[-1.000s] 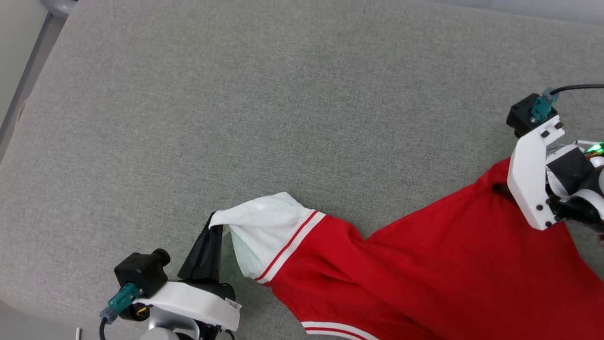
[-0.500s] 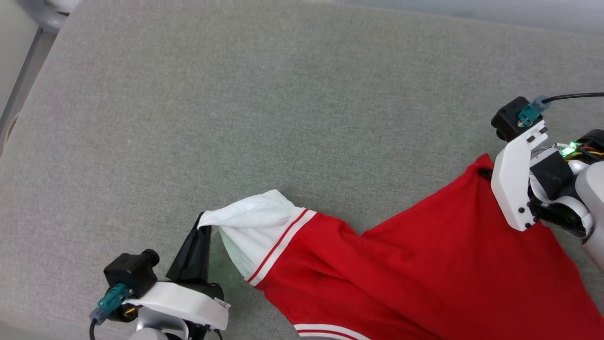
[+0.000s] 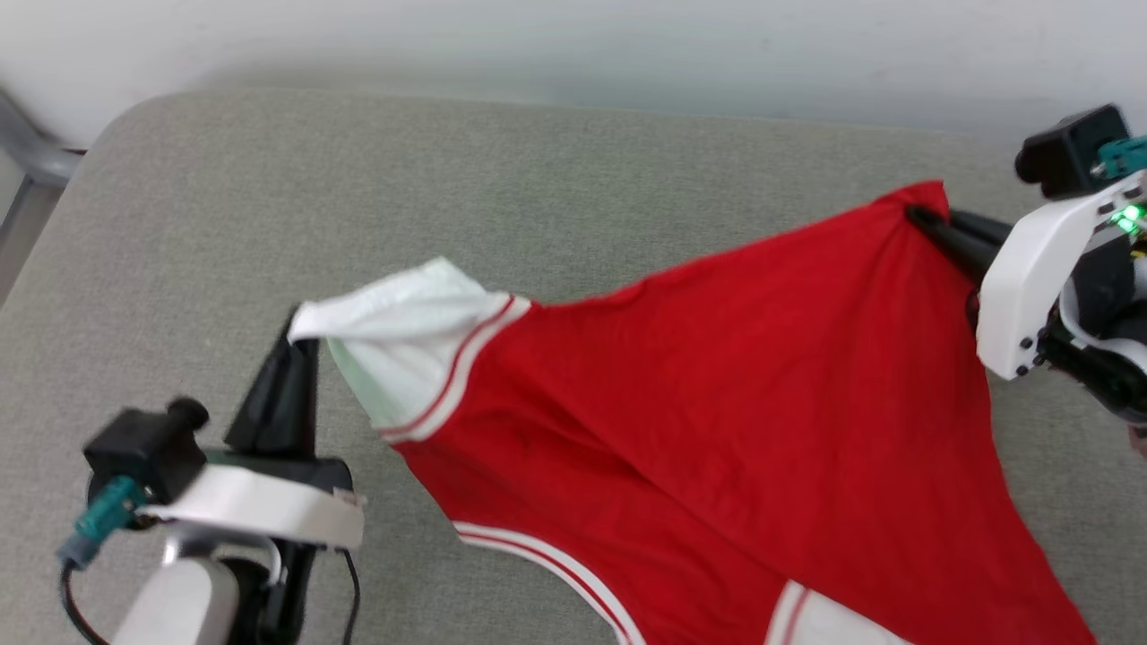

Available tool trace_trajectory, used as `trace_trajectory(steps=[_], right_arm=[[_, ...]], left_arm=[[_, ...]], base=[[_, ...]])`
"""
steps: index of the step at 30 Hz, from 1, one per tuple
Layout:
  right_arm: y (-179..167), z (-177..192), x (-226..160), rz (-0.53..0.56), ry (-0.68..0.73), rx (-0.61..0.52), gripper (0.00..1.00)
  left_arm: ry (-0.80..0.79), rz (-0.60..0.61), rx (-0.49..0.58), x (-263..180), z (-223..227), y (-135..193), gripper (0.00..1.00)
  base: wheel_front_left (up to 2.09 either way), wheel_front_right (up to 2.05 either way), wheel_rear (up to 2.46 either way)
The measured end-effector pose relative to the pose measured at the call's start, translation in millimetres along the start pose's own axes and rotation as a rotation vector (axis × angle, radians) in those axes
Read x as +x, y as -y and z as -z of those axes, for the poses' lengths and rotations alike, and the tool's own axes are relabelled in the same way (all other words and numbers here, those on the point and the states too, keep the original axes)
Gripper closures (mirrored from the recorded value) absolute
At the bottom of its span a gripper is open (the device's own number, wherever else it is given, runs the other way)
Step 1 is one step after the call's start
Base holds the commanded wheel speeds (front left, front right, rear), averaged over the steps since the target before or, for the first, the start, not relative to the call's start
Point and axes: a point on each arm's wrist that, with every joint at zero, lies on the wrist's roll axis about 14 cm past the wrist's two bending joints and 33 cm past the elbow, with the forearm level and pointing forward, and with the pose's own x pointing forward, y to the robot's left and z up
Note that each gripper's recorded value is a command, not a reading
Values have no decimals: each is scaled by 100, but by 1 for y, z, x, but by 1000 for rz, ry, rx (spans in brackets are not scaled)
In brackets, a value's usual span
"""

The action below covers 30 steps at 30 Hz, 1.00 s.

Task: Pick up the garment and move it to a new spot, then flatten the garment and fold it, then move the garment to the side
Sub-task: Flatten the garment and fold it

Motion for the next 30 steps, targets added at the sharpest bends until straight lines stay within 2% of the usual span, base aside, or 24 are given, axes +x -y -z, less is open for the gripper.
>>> trace_trajectory(steps=[6,14,20,26,30], right_arm=[[16,-52,-25,61,198,9,100],[42,-119,-36,150,417,-16,100],[64,-166,-30,204,537,-30,100],[96,-209,-20,280,646,-49,100],[118,-226,-4,325,684,-59,100]], left_arm=[[179,115,90,41,-71,27,100],[385,227,179,99,-155,56,100],[467,307,227,151,-192,78,100],[503,351,276,207,-206,93,100],[528,365,290,241,-212,103,100]], base=[[0,0,0],[0,0,0],[0,0,0],[0,0,0],[0,0,0]])
